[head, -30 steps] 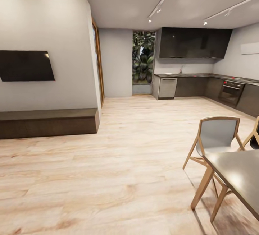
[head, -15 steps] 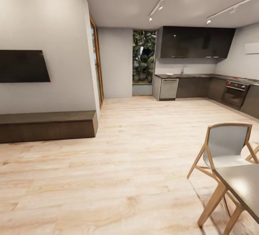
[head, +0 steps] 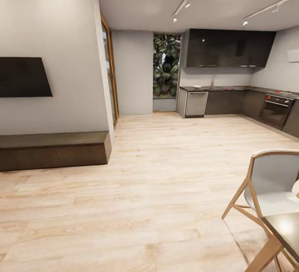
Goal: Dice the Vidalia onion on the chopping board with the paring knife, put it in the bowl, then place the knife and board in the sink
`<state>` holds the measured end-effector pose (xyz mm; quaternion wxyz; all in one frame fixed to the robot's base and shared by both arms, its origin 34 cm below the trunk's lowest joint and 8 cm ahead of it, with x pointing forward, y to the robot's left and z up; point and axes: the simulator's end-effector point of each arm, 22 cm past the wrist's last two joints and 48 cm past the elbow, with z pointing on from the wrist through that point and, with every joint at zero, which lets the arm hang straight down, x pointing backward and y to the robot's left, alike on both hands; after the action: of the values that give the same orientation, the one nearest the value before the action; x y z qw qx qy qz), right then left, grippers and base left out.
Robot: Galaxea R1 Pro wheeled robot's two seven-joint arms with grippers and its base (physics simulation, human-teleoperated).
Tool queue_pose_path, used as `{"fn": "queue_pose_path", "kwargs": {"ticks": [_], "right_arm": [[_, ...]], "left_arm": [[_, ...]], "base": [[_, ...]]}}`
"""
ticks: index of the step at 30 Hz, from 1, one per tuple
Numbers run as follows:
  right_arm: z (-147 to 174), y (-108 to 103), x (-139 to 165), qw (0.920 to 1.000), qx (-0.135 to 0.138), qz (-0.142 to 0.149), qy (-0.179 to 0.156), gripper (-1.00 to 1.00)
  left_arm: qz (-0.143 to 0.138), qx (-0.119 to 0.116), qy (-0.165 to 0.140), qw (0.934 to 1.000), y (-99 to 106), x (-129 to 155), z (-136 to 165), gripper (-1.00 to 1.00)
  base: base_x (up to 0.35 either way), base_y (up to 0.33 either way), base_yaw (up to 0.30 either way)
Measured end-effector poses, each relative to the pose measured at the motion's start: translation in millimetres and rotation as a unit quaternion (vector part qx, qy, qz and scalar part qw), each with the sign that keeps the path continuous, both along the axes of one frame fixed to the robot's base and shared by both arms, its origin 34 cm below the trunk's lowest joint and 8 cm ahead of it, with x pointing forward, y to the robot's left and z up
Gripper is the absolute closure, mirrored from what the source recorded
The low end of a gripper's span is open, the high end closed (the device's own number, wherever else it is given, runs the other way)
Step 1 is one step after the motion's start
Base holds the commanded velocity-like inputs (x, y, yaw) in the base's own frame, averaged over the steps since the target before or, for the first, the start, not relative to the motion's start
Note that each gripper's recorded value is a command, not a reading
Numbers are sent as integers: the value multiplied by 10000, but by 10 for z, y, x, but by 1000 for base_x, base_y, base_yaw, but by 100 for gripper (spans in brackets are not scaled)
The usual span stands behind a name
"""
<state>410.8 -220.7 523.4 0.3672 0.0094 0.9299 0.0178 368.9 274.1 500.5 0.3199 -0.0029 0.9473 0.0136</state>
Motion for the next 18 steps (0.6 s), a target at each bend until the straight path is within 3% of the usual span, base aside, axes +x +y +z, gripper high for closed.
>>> {"fn": "queue_pose_path", "kwargs": {"ticks": [18], "right_arm": [[-1,1,-2,10000,2,1,1,-100]], "left_arm": [[0,0,1,10000,0,-2,-1,-100]], "base": [[345,0,0]]}}
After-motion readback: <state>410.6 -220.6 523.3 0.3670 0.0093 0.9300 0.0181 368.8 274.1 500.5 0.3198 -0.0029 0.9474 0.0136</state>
